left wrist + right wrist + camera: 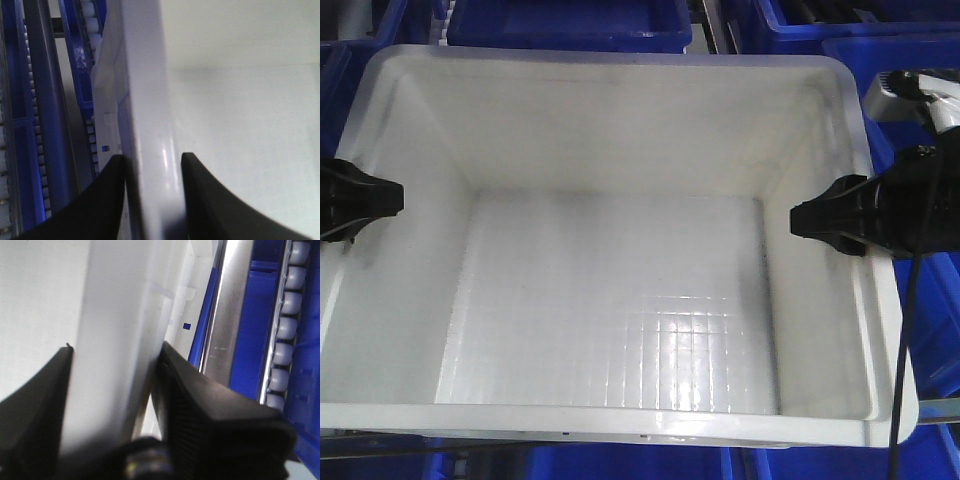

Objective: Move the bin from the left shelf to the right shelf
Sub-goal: 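Hold the white tote with both grippers while aligning beside the roller shelf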

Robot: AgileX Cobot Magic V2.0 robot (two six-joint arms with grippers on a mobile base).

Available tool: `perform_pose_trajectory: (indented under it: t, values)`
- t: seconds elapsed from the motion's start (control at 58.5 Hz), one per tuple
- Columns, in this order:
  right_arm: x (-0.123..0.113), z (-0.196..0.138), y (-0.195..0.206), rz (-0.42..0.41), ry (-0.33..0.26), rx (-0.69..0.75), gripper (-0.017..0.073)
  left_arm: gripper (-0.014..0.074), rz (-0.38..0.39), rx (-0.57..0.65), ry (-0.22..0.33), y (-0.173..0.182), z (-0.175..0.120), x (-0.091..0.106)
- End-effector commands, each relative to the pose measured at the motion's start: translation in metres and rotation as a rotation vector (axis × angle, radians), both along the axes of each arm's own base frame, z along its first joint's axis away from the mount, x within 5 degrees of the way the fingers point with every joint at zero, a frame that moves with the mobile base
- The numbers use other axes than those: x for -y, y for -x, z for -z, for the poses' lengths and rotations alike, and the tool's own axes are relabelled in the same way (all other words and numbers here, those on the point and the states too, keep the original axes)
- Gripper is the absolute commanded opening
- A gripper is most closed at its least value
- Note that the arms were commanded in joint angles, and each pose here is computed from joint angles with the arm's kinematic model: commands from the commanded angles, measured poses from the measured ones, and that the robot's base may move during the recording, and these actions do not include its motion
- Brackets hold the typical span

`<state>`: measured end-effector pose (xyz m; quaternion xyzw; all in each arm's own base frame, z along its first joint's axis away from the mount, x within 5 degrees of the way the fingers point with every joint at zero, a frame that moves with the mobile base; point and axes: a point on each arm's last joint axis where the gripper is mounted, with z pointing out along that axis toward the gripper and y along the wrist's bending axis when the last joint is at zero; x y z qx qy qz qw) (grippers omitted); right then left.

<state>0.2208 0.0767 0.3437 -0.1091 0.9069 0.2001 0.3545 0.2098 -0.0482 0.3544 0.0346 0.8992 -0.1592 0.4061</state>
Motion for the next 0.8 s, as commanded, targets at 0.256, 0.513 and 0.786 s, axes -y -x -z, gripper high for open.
perform_pose_trajectory:
  t: [0.256,0.513,0.786]
  values:
    - [-0.001,-0.0272,0.0021,0.002,-0.056,0.151,-0.0004,-0.0006,-0.013,0.161,0.068,0.0012,-0.0268,0.0021]
    - [-0.001,-0.0272,0.0021,0.002,-0.056,0.151,-0.0004,-0.0006,-0.013,0.161,0.068,0.0012,-0.0268,0.0021]
    - [-0.001,-0.0272,0.0021,0.002,-0.056,0.151,-0.0004,-0.0006,-0.013,0.161,0.068,0.0012,-0.0268,0.0021]
